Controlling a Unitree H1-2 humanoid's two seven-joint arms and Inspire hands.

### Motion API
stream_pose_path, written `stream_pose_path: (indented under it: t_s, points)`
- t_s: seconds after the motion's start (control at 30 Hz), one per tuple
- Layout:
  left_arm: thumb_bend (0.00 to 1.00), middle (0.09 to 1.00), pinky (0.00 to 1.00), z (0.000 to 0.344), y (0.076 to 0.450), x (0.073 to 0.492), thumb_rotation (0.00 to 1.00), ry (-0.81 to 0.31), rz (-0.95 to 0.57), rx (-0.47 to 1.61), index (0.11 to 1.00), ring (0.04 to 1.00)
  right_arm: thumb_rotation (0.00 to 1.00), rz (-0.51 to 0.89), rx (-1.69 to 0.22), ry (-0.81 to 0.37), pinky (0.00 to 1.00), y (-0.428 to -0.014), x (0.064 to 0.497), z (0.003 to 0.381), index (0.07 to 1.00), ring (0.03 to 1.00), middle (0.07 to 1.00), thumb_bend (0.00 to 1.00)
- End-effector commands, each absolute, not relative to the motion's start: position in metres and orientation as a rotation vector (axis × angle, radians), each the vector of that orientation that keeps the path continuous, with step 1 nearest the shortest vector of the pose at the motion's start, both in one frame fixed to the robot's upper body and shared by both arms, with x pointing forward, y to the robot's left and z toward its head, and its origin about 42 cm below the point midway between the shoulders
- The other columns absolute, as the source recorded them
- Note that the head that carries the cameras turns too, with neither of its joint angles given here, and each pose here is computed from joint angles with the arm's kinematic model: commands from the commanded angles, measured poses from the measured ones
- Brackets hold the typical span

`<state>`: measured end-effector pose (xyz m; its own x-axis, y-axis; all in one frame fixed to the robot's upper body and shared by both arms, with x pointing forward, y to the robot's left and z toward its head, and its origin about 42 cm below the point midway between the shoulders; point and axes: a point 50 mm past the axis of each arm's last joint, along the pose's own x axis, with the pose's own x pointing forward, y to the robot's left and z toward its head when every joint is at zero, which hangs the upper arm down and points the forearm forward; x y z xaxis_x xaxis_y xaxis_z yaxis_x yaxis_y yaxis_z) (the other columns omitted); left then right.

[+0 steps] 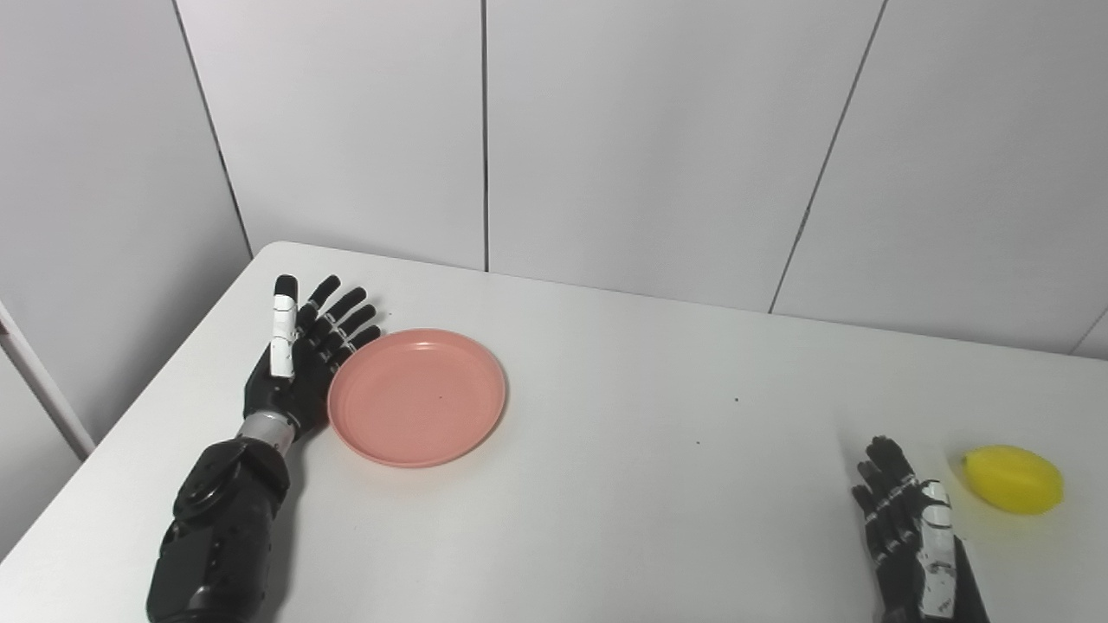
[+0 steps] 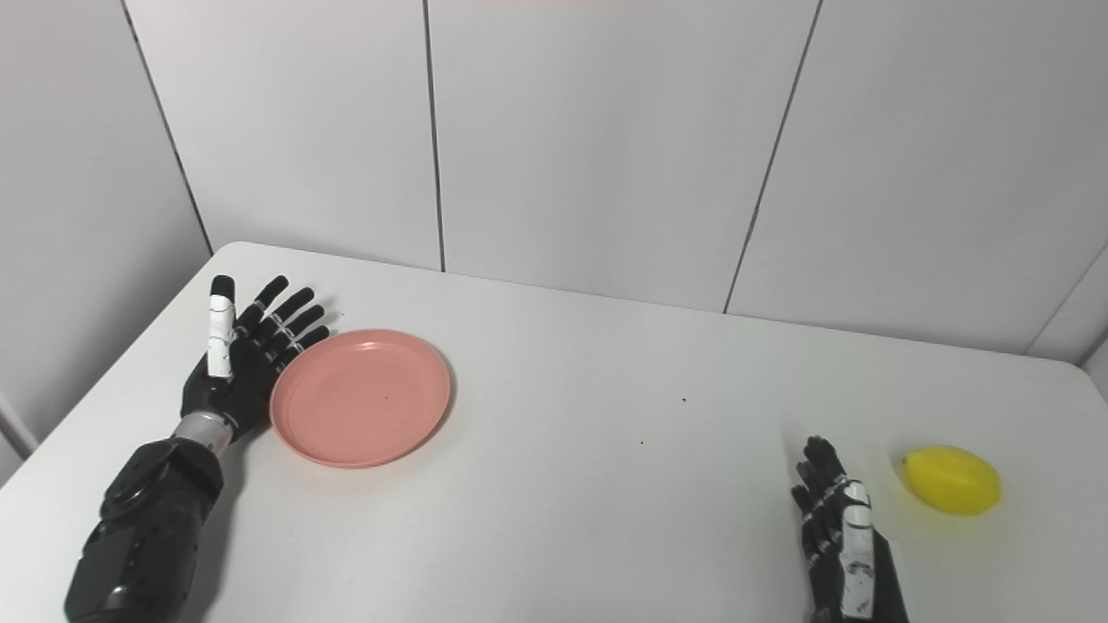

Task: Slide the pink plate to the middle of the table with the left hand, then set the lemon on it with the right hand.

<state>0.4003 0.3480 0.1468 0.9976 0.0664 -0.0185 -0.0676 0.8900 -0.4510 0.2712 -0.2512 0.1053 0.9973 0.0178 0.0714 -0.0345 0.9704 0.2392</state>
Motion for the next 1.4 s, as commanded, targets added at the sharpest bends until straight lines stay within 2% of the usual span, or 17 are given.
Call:
stream_pose_path:
  t_s: [0.0, 0.2, 0.53, 0.7, 1.1, 1.37]
  points:
    - [1.00, 0.831, 0.80, 0.152, 0.342, 0.402, 0.81, 0.013, 0.079, -0.482, 0.889, 0.840, 0.96, 0.007, 0.281, 0.018, 1.00, -0.244, 0.255, 0.072, 0.886, 0.975, 0.952, 0.60]
    - [1.00, 0.825, 0.79, 0.157, 0.325, 0.398, 0.83, 0.039, 0.099, -0.503, 0.881, 0.824, 0.96, 0.012, 0.283, 0.014, 1.00, -0.244, 0.255, 0.072, 0.881, 0.981, 0.957, 0.60]
    - [0.99, 0.853, 0.86, 0.160, 0.301, 0.392, 0.82, 0.058, 0.067, -0.564, 0.895, 0.865, 0.97, 0.015, 0.273, 0.011, 1.00, -0.242, 0.256, 0.073, 0.876, 0.979, 0.958, 0.60]
    - [0.96, 0.900, 0.92, 0.156, 0.294, 0.389, 0.79, 0.073, 0.073, -0.612, 0.922, 0.899, 0.96, 0.018, 0.278, 0.012, 1.00, -0.241, 0.256, 0.073, 0.866, 0.980, 0.953, 0.59]
    - [0.95, 0.868, 0.88, 0.142, 0.277, 0.384, 0.83, 0.115, 0.049, -0.602, 0.914, 0.873, 0.94, 0.009, 0.286, 0.014, 1.00, -0.238, 0.256, 0.074, 0.863, 0.973, 0.947, 0.59]
    - [0.93, 0.898, 0.84, 0.128, 0.263, 0.381, 0.86, 0.136, 0.040, -0.614, 0.922, 0.877, 0.96, 0.010, 0.271, 0.013, 1.00, -0.236, 0.255, 0.075, 0.868, 0.964, 0.943, 0.59]
